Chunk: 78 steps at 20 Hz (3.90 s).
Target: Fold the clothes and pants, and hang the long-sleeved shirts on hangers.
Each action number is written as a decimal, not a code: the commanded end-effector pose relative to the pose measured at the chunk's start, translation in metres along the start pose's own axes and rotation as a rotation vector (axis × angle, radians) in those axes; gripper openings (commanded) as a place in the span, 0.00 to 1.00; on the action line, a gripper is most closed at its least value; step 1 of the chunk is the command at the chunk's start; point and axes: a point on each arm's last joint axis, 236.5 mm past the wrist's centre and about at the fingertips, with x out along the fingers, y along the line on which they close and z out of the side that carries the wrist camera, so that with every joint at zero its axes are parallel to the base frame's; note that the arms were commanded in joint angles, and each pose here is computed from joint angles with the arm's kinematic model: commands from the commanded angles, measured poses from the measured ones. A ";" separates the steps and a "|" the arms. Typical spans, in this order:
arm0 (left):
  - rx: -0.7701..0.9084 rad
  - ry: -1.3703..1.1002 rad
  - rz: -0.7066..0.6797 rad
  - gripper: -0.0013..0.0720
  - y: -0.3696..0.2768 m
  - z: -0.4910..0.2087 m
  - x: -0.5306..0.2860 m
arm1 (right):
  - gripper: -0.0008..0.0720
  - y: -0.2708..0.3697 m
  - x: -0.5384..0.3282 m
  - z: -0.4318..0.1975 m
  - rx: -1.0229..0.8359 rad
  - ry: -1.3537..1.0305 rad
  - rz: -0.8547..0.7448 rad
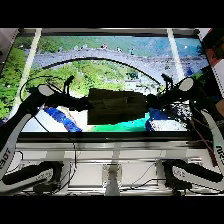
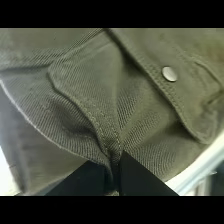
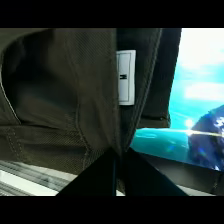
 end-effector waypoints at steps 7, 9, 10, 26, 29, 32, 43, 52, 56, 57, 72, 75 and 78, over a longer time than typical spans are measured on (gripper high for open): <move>-0.006 0.113 0.076 0.98 0.033 -0.015 0.029 | 0.95 0.006 0.031 -0.005 -0.173 -0.003 -0.055; -0.002 0.084 0.063 0.98 0.027 0.000 0.017 | 0.95 0.001 0.020 0.007 -0.231 -0.034 -0.102; 0.008 0.066 0.044 0.98 0.019 0.010 0.008 | 0.95 -0.002 0.009 0.020 -0.264 -0.068 -0.143; 0.165 -0.201 0.098 0.98 -0.029 0.073 -0.108 | 0.96 -0.036 0.043 0.037 -0.100 0.055 0.254; 0.173 -0.195 0.090 0.98 -0.034 0.071 -0.106 | 0.95 -0.013 0.066 0.036 -0.151 0.061 0.246; 0.179 -0.191 0.088 0.98 -0.036 0.070 -0.104 | 0.95 0.004 0.078 0.031 -0.213 0.074 0.243; 0.184 -0.187 0.087 0.98 -0.038 0.069 -0.103 | 0.96 0.002 0.027 0.051 -0.389 0.120 0.095; 0.184 -0.187 0.087 0.98 -0.038 0.069 -0.103 | 0.95 0.009 0.042 0.048 -0.358 0.139 0.017; 0.183 -0.187 0.087 0.98 -0.038 0.069 -0.103 | 0.95 0.002 0.055 0.057 -0.226 0.121 -0.007; 0.183 -0.187 0.087 0.98 -0.038 0.069 -0.103 | 0.94 -0.001 0.059 0.056 -0.221 0.133 -0.013; 0.184 -0.187 0.087 0.98 -0.038 0.069 -0.103 | 0.83 0.041 0.107 0.031 -0.116 0.277 0.348; 0.185 -0.187 0.087 0.98 -0.038 0.069 -0.103 | 0.40 0.084 0.105 0.029 -0.196 0.248 0.464; 0.234 -0.245 0.099 0.98 -0.038 0.081 -0.110 | 0.06 0.097 0.095 0.034 -0.245 0.229 0.479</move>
